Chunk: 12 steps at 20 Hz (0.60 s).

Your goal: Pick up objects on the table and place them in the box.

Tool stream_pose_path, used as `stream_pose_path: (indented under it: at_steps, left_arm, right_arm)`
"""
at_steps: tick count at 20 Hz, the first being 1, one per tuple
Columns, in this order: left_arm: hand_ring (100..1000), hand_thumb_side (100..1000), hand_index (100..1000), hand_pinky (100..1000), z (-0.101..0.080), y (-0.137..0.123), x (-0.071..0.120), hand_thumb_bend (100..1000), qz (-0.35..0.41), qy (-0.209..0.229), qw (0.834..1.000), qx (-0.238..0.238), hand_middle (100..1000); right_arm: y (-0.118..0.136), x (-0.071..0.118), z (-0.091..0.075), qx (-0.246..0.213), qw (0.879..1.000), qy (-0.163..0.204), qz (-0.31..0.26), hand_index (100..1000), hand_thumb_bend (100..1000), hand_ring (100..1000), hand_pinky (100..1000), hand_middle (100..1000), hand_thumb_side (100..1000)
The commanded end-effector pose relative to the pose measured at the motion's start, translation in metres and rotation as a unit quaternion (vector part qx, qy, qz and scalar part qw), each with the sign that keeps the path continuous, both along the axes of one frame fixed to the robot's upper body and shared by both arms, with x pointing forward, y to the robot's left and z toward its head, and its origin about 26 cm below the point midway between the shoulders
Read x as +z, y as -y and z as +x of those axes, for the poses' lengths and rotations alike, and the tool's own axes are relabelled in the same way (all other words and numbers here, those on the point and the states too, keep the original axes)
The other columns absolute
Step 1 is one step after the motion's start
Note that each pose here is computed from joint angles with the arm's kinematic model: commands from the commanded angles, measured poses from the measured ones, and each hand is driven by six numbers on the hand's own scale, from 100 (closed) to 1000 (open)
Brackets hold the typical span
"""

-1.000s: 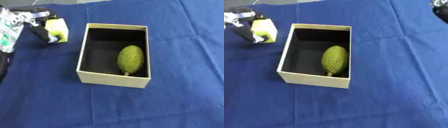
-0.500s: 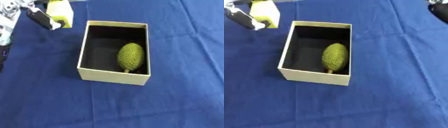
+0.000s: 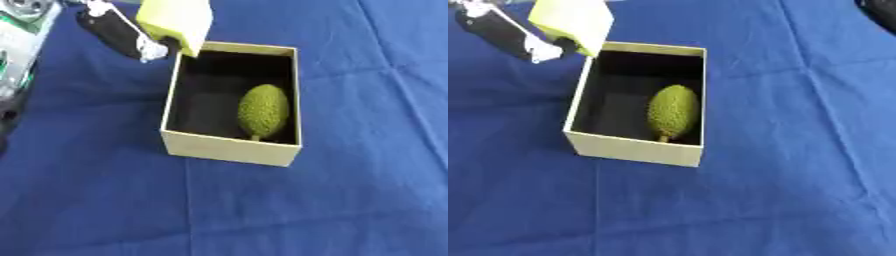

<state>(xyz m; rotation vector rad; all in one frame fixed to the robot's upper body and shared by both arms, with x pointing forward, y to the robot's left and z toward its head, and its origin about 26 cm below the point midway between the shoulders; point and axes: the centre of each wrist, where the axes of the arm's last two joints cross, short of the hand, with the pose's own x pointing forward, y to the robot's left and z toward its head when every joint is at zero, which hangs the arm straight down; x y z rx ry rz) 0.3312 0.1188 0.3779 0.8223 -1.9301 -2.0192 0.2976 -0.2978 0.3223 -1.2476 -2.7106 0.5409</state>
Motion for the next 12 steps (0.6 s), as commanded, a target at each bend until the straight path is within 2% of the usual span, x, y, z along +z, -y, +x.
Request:
stream_pose_path:
  at_steps: [1, 3, 6, 12]
  left_arm:
    - [664, 142, 736, 678, -0.019, 0.012, 0.000, 100, 0.019, 0.008, 0.999, -0.031, 582]
    - [669, 144, 738, 680, -0.019, 0.019, -0.008, 100, 0.032, -0.002, 0.999, -0.028, 586]
    - [672, 136, 737, 681, -0.008, 0.027, -0.022, 100, 0.042, -0.020, 0.999, -0.010, 588]
    - [677, 127, 740, 685, 0.007, 0.041, -0.047, 100, 0.053, -0.021, 0.998, 0.012, 593]
  right_arm:
    - [0.000, 0.010, -0.005, 0.001, 1.000, 0.016, -0.004, 791, 151, 764, 840, 747, 635]
    - [-0.001, 0.010, -0.005, 0.002, 1.000, 0.015, -0.005, 791, 149, 764, 841, 747, 636]
    - [-0.001, 0.009, -0.005, 0.003, 1.000, 0.013, -0.005, 791, 148, 764, 841, 746, 637]
    - [0.000, 0.007, -0.004, 0.002, 1.000, 0.010, -0.002, 790, 145, 764, 842, 745, 639]
